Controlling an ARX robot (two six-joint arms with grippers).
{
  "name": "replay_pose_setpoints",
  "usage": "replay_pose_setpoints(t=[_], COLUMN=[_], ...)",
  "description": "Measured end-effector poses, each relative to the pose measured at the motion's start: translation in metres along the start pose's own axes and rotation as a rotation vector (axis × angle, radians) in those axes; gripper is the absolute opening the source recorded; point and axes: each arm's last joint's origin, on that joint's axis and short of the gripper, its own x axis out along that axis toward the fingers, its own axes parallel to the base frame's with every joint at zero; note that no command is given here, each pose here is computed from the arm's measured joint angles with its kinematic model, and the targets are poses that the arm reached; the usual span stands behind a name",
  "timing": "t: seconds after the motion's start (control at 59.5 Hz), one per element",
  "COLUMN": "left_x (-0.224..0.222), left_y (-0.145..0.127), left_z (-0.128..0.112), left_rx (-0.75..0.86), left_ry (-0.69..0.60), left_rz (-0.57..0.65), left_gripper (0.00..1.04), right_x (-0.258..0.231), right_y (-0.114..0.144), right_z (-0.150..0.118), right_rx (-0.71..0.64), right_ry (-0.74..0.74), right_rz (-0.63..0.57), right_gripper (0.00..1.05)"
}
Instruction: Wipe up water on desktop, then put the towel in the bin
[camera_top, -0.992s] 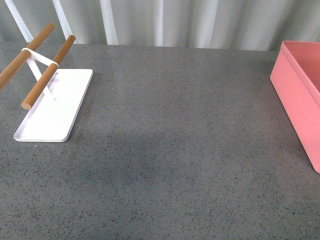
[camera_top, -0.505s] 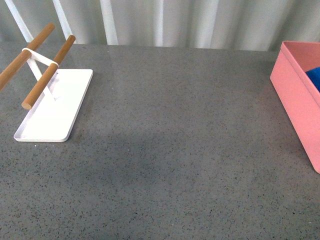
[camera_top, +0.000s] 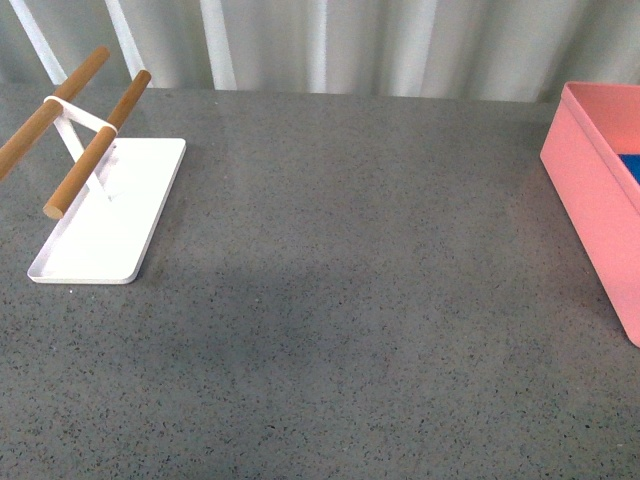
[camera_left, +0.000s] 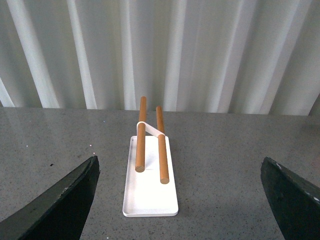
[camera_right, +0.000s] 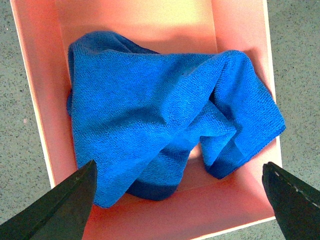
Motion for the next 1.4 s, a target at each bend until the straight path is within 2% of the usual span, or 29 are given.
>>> replay_pose_setpoints(t=[0.05,0.101,0.118,0.235,0.286,0.336,0.37,0.521,0.656,0.959,1.396], left_x=[0.0,0.0,0.0,0.0,0.0,0.0,0.0,0.0,0.0,0.0,0.0], left_y=[0.0,0.0,0.0,0.0,0.0,0.0,0.0,0.0,0.0,0.0,0.0], left_z=[0.0,0.0,0.0,0.0,0.0,0.0,0.0,0.0,0.0,0.0,0.0], left_rx=[0.0,0.001,0.001,0.001,0.001,0.001,0.001,0.001,0.001,0.001,0.001], left_ry=[0.0,0.0,0.0,-0.001,-0.001,-0.001,-0.001,-0.002,-0.002,-0.002,-0.002], left_rz=[0.0,0.002,0.002,0.0,0.0,0.0,0.0,0.0,0.0,0.0,0.0], left_gripper=[0.98,0.98,0.98,0.98,0.98,0.98,0.98,0.98,0.98,0.98,0.98], right_x=[0.004,0.008,0.008,-0.003,-0.012,-0.028,-0.033,-0.033,-0.038,-0.051,-0.057], right_y=[0.0,0.008,0.01,0.022,0.024,0.027,0.029,0.035,0.038,0.046,0.043], right_z=[-0.002,-0.018,-0.026,-0.065,-0.074,-0.089,-0.101,-0.137,-0.164,-0.204,-0.243], right_rx=[0.037,0.052,0.048,0.029,0.026,0.023,0.022,0.025,0.024,0.028,0.023], right_ry=[-0.112,-0.384,-0.454,-0.887,-1.001,-1.103,-1.122,-1.086,-1.076,-1.083,-1.089], right_rz=[0.079,0.266,0.289,0.293,0.285,0.282,0.283,0.28,0.281,0.272,0.282], right_gripper=[0.93,0.81,0.77,0.56,0.49,0.36,0.28,0.03,0.03,0.03,0.03])
